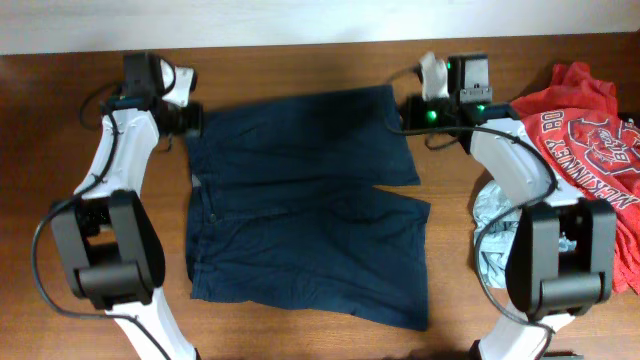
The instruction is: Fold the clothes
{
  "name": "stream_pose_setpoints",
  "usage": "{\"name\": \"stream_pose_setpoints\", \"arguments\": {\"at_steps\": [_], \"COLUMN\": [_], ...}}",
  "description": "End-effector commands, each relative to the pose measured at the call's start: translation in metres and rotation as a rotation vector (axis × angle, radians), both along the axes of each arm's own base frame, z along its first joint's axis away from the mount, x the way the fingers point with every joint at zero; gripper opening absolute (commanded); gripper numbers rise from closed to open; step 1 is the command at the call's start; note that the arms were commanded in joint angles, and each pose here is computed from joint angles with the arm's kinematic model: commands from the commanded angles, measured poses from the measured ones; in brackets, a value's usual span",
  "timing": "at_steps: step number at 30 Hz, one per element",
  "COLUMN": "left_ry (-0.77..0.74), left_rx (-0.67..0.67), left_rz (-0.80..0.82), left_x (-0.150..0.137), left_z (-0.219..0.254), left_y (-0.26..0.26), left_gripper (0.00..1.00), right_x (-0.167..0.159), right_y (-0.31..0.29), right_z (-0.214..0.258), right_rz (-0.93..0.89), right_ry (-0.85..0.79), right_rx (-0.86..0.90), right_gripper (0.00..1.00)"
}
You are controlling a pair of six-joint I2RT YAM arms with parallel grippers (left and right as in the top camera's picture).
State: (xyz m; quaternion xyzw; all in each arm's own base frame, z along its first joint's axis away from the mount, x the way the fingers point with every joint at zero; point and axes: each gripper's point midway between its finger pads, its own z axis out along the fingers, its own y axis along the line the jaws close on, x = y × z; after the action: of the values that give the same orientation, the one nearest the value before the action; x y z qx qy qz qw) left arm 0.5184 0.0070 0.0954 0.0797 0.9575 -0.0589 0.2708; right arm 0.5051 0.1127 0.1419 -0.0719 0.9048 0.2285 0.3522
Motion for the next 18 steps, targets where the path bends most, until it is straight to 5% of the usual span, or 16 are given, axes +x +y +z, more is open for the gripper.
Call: {"name": "stream_pose_setpoints", "arguments": {"at_steps": [1,6,9,18], "left_ry": [-0.050,0.038,0.110,0.307], "left_rx": [-0.097,-0.096,-0.071,-0.040], "left_rz": [-0.136,-0.214,-0.228,-0.192], "left_x": [0.001,-0.006,-0.012,-0.039], "left_z": [0.025,-0.017,-0.052,-0.123], "left_y": [-0.055,-0.099,-0.109,-0.103], "left_gripper": [0.14,0.14,0.01,0.01], "right_x": [-0.009,-0.001,0.002,0.024], "right_y": [0.059,0.102,0.117,0.096], "right_z": [0.022,-0.018,-0.049,-0.135], "right_rz": [0.170,0.141,0.140,0.002], "right_ry": [-0.073,-0.046,-0.038,0.026], "right_rx": [0.083,0.041,-0.001,-0.077], "right_gripper": [0.04,0.04,0.04,0.04]}}
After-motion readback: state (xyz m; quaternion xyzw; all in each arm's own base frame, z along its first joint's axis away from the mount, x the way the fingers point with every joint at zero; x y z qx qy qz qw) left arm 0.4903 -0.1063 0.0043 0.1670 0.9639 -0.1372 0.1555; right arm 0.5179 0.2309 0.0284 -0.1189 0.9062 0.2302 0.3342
